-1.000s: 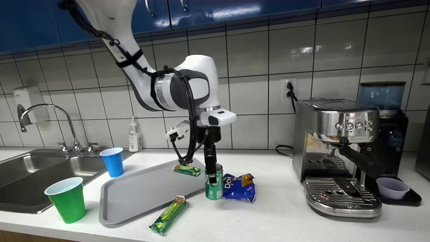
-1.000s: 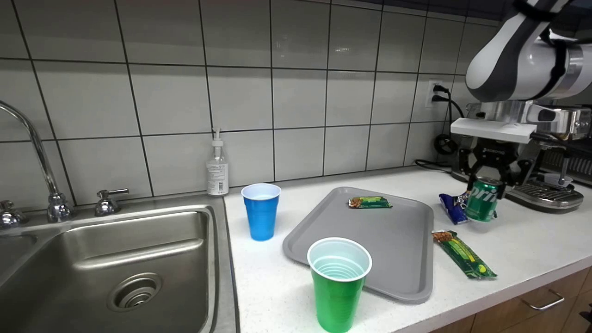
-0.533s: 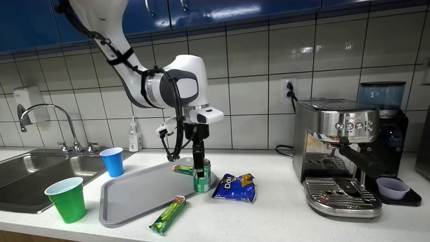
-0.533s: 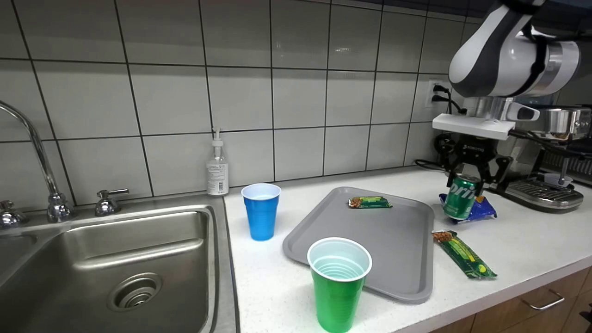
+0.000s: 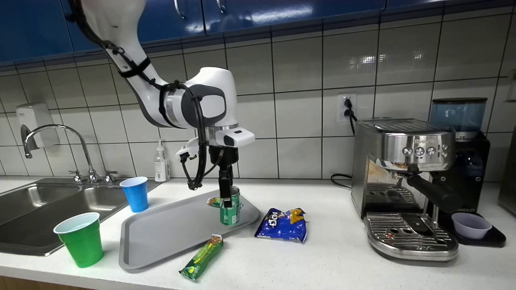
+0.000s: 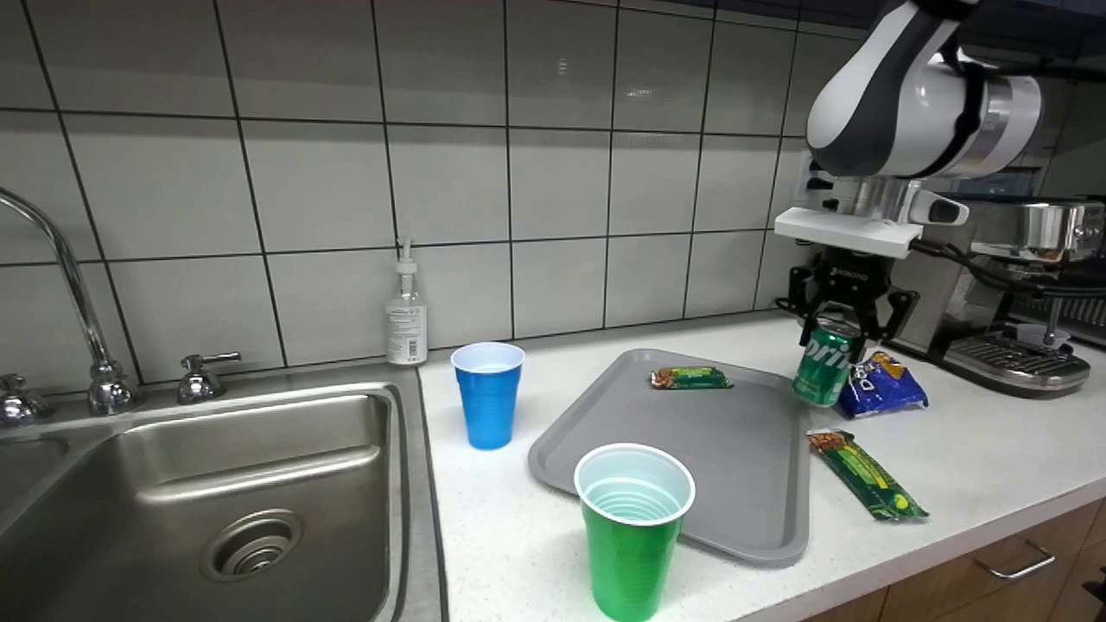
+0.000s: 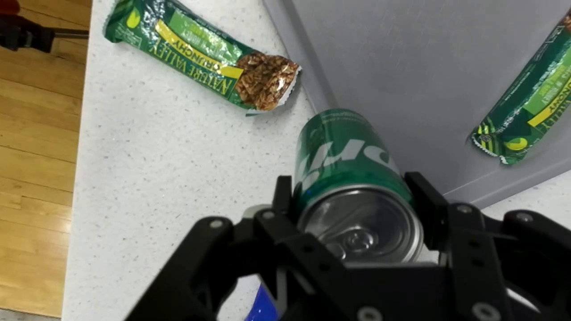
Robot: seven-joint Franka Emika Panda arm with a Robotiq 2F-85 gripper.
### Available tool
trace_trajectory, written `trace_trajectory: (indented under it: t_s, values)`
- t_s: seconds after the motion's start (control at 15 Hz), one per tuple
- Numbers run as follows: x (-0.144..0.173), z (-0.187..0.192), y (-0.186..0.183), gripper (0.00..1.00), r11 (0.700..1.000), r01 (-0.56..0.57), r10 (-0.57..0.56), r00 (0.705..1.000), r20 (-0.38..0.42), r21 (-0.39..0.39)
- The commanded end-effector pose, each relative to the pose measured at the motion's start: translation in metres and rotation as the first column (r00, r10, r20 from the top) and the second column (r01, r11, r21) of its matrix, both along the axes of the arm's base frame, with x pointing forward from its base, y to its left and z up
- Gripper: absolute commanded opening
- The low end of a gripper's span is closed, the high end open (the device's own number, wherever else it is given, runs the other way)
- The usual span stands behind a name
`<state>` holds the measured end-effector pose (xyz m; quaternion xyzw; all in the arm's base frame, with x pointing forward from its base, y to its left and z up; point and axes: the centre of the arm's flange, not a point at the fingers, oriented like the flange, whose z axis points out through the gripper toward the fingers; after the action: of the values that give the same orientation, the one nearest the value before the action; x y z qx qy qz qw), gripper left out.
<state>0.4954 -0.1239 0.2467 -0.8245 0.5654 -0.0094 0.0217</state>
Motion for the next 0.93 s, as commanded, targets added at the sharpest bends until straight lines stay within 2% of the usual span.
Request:
trace_trajectory:
  t_s: [0.0,0.87]
  values:
    - [0.018,0.003,0.011,0.39,0.999,0.037,-0.038,0.999,0.033,0.005]
    - [0.05,-0.021,0.041,0.39,0.997,0.04,-0.038,0.999,0.039,-0.061]
